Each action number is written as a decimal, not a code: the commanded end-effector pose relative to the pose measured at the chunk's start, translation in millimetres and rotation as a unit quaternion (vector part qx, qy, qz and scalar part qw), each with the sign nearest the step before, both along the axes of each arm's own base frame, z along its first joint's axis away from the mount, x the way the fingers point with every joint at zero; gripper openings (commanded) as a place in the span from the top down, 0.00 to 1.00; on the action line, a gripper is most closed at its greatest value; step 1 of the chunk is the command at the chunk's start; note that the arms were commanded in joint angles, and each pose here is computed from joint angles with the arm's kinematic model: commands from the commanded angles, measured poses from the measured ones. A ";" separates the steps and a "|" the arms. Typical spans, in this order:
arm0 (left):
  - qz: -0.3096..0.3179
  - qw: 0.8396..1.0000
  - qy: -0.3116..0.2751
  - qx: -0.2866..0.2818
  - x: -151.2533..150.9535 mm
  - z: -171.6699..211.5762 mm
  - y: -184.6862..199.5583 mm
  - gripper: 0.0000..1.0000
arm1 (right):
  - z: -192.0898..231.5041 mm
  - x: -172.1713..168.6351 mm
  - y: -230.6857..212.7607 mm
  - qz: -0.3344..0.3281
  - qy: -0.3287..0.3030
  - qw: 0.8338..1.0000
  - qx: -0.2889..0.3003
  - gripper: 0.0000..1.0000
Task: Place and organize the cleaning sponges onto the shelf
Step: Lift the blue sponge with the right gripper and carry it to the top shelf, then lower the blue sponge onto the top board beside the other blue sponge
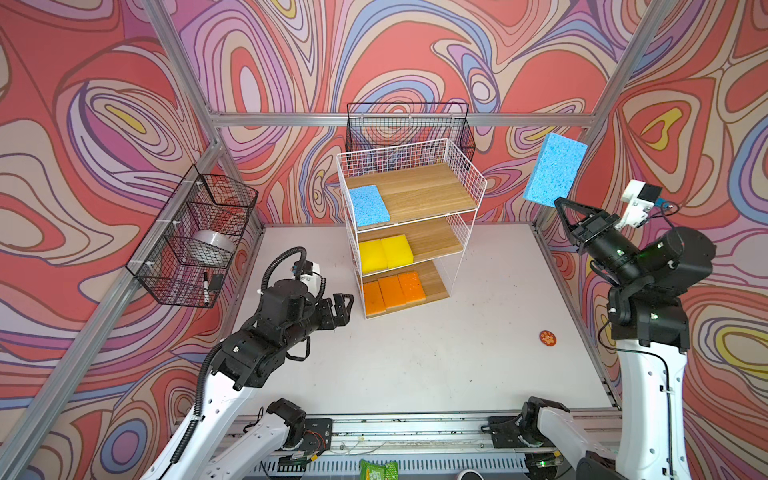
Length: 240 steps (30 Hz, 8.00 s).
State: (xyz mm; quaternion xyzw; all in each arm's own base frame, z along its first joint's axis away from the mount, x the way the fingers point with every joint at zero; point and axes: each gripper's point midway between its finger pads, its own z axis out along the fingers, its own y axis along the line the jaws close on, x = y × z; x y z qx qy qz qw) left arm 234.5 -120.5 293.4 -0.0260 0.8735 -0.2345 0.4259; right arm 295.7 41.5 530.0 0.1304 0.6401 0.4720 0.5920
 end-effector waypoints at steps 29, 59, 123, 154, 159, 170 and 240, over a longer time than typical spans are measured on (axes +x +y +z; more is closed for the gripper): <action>0.012 1.000 -0.005 0.028 15.5 0.4 5.8 0.09 | -2.7 50.0 188.4 0.136 -0.002 0.971 -0.197 1.00; 0.021 0.999 -0.010 0.034 15.2 -3.8 11.4 0.09 | -61.1 86.6 238.9 0.166 0.073 0.956 -0.232 1.00; 0.035 0.999 -0.011 0.038 1.6 -4.4 23.7 0.08 | -81.2 94.5 237.8 0.150 0.076 0.960 -0.224 0.92; 0.037 0.998 -0.017 0.039 -0.8 2.2 26.0 0.08 | -73.5 95.4 230.6 0.131 0.074 0.962 -0.229 0.62; 0.037 0.998 -0.015 0.040 -1.4 0.8 26.3 0.08 | -77.4 99.6 234.2 0.134 0.078 0.960 -0.232 0.65; 0.040 0.998 -0.019 0.043 -3.5 1.6 29.3 0.09 | -80.1 102.7 236.5 0.136 0.082 0.960 -0.230 0.89; 0.047 0.997 -0.023 0.055 -5.7 0.4 35.1 0.08 | -69.2 117.9 227.8 0.076 0.092 0.973 -0.200 1.00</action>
